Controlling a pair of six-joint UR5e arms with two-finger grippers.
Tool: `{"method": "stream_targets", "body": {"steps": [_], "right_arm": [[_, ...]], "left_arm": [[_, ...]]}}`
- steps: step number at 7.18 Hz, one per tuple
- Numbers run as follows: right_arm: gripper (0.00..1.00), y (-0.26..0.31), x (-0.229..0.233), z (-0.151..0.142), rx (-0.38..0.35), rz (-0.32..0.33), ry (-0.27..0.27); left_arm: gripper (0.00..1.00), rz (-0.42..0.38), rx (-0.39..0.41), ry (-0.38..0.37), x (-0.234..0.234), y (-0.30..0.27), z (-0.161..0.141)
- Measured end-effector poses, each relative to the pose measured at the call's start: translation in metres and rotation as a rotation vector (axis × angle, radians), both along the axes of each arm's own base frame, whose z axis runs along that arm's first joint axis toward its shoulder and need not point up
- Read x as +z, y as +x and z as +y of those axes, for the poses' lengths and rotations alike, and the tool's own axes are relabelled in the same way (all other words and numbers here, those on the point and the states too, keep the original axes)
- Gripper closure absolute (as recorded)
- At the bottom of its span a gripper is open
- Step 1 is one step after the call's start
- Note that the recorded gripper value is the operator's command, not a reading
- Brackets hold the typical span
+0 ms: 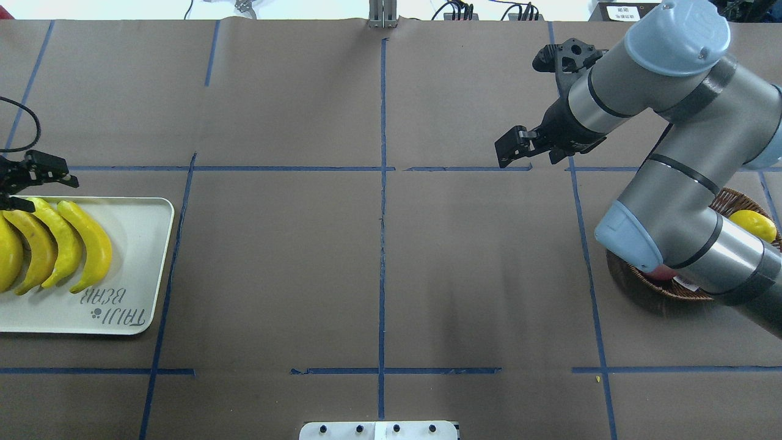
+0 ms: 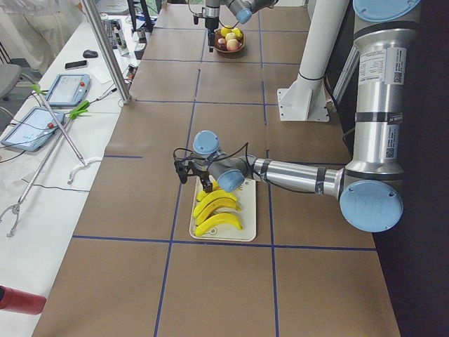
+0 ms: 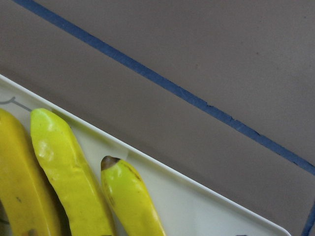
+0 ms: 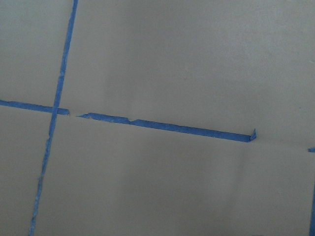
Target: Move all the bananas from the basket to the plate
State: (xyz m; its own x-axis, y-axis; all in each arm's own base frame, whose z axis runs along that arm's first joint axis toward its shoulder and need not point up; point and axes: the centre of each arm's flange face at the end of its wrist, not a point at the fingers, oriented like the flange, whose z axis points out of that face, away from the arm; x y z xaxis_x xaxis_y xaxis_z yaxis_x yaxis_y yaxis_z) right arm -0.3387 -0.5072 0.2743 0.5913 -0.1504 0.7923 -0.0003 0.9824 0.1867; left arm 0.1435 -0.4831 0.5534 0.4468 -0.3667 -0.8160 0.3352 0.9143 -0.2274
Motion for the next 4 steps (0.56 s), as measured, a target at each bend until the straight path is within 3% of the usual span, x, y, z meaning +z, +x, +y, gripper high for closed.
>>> {"method": "stream_targets", "body": {"steps": [2,4], "right_arm": [[0.00,0.019,0.014,-0.009,-0.020,0.042,0.018],[0.00,0.056,0.037,-0.019,-0.081,0.125,0.067]], "left_arm": [[0.00,-0.052,0.155,0.237,0.024,-0.051,0.015],[0.00,-0.158,0.350,0.374,0.057,-0.087,0.021]]}}
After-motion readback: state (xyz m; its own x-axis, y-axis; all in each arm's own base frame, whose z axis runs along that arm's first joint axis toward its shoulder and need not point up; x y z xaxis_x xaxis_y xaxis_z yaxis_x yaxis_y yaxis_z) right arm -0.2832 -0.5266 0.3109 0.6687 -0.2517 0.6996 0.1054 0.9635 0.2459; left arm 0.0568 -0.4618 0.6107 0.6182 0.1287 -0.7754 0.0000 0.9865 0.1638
